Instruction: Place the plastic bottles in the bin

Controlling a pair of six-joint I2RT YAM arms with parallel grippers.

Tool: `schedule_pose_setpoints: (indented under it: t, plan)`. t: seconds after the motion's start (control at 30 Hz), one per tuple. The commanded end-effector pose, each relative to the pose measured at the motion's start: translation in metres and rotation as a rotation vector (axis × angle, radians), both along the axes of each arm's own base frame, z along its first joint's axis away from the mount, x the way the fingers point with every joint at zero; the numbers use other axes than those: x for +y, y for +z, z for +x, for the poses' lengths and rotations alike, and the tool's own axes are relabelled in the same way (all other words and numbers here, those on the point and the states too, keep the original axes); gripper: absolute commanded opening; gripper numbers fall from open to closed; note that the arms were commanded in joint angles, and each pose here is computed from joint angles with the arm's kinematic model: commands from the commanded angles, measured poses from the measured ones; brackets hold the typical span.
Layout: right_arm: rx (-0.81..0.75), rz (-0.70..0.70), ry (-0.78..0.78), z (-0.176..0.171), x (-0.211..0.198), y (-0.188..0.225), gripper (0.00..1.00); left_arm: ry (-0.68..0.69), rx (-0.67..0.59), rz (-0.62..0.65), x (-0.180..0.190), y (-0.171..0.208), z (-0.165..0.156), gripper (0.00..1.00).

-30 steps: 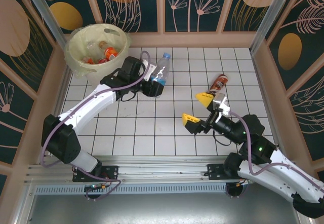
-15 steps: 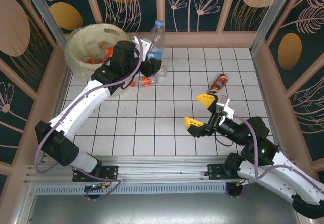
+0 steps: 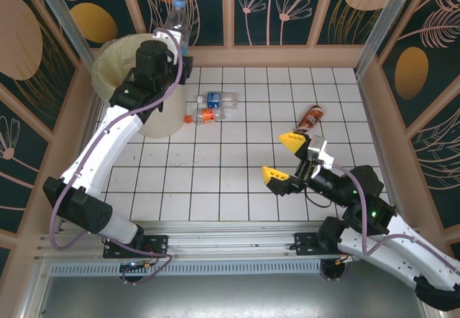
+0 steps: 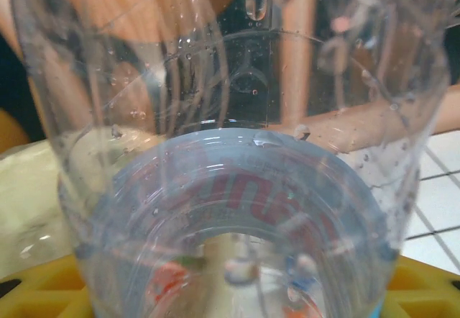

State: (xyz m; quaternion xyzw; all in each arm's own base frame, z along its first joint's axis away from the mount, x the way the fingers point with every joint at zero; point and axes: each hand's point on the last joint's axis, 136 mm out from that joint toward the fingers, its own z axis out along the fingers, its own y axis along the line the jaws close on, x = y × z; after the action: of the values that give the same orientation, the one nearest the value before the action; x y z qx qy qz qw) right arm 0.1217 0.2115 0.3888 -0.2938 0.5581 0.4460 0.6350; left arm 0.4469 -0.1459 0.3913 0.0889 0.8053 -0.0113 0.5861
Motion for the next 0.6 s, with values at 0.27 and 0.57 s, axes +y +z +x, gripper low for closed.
schedule_pose_setpoints:
  t: [0.27, 0.57]
  plan:
    - [-0.046, 0.057, -0.009, -0.004, -0.008, 0.023, 0.99, 0.242, 0.117, 0.063, 0.09, -0.028, 0.026, 0.61]
    - [-0.025, 0.044, -0.01, -0.002, -0.006, 0.017, 0.99, 0.081, 0.297, 0.068, 0.079, -0.079, 0.03, 0.64]
